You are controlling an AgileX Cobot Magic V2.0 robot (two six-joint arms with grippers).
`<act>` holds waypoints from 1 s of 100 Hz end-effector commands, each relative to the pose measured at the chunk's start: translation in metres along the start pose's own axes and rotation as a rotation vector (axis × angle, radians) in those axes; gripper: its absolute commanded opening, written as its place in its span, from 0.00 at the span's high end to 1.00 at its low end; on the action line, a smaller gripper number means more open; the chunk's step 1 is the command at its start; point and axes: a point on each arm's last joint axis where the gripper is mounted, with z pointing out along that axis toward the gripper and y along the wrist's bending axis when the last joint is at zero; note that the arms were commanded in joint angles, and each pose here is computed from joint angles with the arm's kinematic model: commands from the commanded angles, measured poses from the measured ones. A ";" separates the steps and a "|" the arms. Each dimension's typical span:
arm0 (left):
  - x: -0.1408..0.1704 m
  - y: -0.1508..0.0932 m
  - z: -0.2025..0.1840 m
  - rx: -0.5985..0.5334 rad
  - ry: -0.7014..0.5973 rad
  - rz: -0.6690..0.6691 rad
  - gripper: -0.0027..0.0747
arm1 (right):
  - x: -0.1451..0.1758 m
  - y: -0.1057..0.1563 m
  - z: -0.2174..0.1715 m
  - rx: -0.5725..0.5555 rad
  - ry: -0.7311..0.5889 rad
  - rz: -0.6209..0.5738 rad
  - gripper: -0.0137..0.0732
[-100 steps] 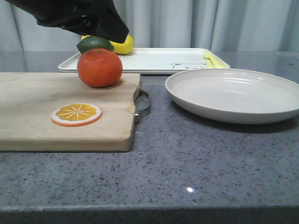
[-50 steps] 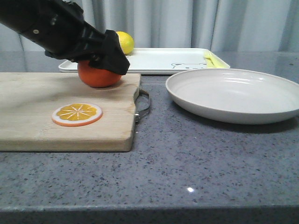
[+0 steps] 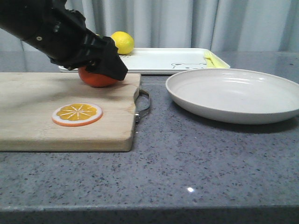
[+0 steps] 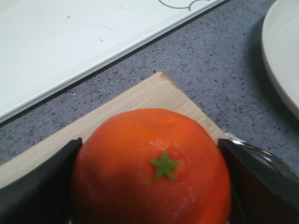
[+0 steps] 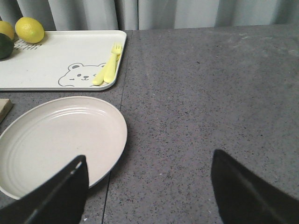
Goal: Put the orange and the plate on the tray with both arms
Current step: 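Lift the orange with the left gripper and carry it over the white plate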
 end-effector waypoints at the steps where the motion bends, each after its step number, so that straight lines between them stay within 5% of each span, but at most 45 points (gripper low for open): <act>1: -0.025 -0.008 -0.016 0.050 -0.088 -0.027 0.75 | -0.016 0.002 -0.002 -0.013 -0.089 -0.009 0.21; 21: -0.051 -0.025 -0.026 0.154 -0.159 -0.001 0.75 | -0.016 0.002 -0.002 -0.013 -0.089 -0.009 0.21; 53: -0.083 -0.089 -0.007 0.271 -0.225 0.110 0.75 | -0.016 0.002 -0.002 -0.013 -0.090 -0.009 0.21; 100: -0.071 -0.127 0.054 0.360 -0.144 0.144 0.75 | -0.016 0.002 -0.002 -0.013 -0.090 -0.009 0.21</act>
